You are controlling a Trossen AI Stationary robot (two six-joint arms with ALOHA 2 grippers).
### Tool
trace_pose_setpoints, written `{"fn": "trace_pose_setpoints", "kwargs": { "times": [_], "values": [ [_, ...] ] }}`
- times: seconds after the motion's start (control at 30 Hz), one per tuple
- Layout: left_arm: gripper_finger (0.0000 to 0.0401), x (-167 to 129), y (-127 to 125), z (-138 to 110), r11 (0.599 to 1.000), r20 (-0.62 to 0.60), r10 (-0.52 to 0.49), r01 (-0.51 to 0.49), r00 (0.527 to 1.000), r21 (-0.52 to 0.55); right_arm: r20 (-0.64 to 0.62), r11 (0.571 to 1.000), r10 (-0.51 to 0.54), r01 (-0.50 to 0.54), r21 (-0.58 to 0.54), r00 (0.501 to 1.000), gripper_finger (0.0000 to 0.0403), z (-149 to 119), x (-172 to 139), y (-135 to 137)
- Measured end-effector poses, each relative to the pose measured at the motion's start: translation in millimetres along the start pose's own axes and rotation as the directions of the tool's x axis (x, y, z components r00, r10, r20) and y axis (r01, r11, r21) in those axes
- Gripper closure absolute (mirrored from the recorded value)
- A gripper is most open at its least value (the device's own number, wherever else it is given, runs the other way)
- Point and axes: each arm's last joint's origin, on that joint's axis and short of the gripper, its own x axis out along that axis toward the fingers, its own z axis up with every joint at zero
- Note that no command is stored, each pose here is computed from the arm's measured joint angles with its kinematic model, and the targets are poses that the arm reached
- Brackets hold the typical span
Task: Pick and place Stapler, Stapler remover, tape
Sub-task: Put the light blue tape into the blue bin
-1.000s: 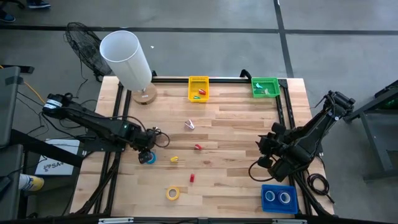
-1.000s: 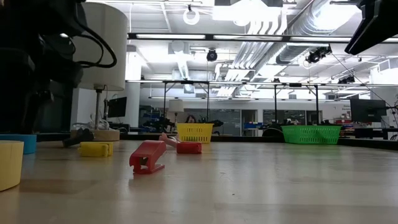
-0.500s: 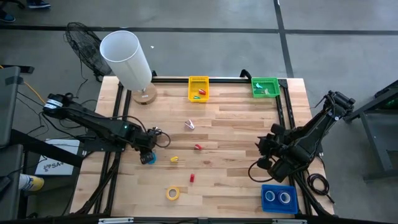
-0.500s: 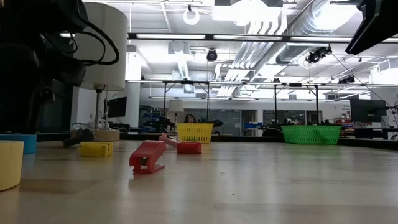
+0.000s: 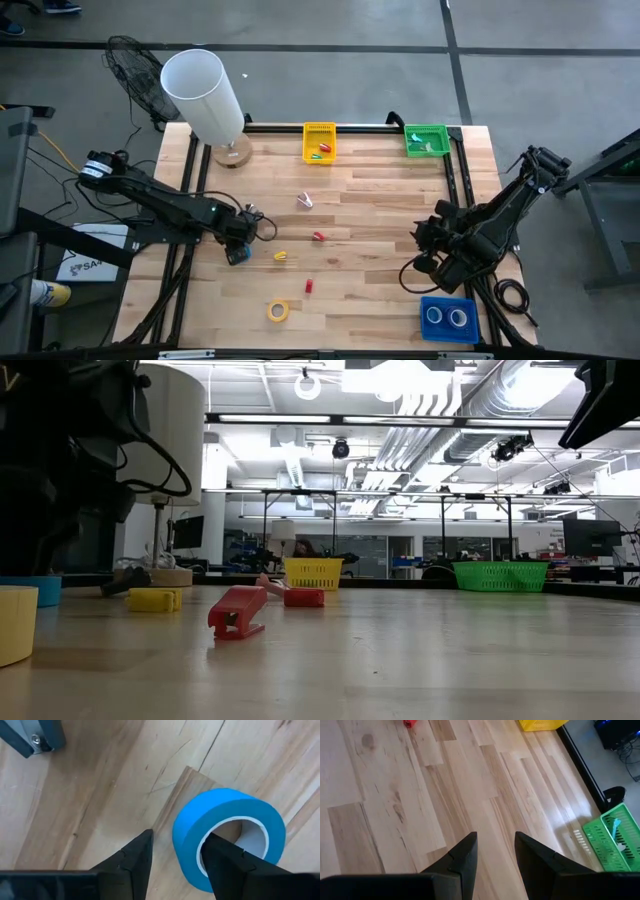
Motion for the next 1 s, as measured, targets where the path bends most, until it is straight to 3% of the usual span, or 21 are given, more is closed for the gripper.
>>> {"fn": "trace_pose_setpoints", "kwargs": {
  "times": [0.17,0.37,0.5,0.6,0.73,0.87,1.0],
  "values": [
    [0.0266,1.1,0.2,0.4,1.000,0.003,0.011,-0.011,1.000,-0.007,0.004,1.000,0.001,-0.001,0.003,1.000,0.0281,0.2,0.0,0.3],
    [0.0365,1.8,0.4,0.9,1.000,0.017,0.018,-0.019,1.000,0.022,0.054,0.999,0.015,-0.017,0.037,0.998,0.0281,2.6,0.8,4.2],
    [0.0367,-1.0,-2.9,5.2,0.998,0.059,0.019,-0.022,0.998,0.051,0.186,0.998,0.044,-0.052,0.036,0.982,0.0281,-5.1,18.1,20.1],
    [0.0364,-9.8,-16.3,20.7,0.994,0.216,-0.043,0.020,0.975,0.107,0.287,0.994,0.086,-0.100,0.036,0.954,0.0281,-18.7,43.1,35.3],
    [0.0366,-20.0,-31.0,38.0,0.966,0.405,-0.137,0.032,0.904,0.256,0.451,0.985,0.108,-0.156,0.071,0.886,0.0281,-34.3,72.5,45.1],
    [0.0366,-36.0,-44.9,54.7,0.932,0.603,-0.225,-0.011,0.765,0.362,0.578,0.971,0.131,-0.223,0.090,0.805,0.0281,-40.4,89.3,40.4],
    [0.0366,-46.9,-52.5,64.1,0.905,0.724,-0.271,-0.088,0.634,0.416,0.653,0.928,0.256,-0.371,0.042,0.713,0.0281,-40.5,100.5,29.1]
  ]
}}
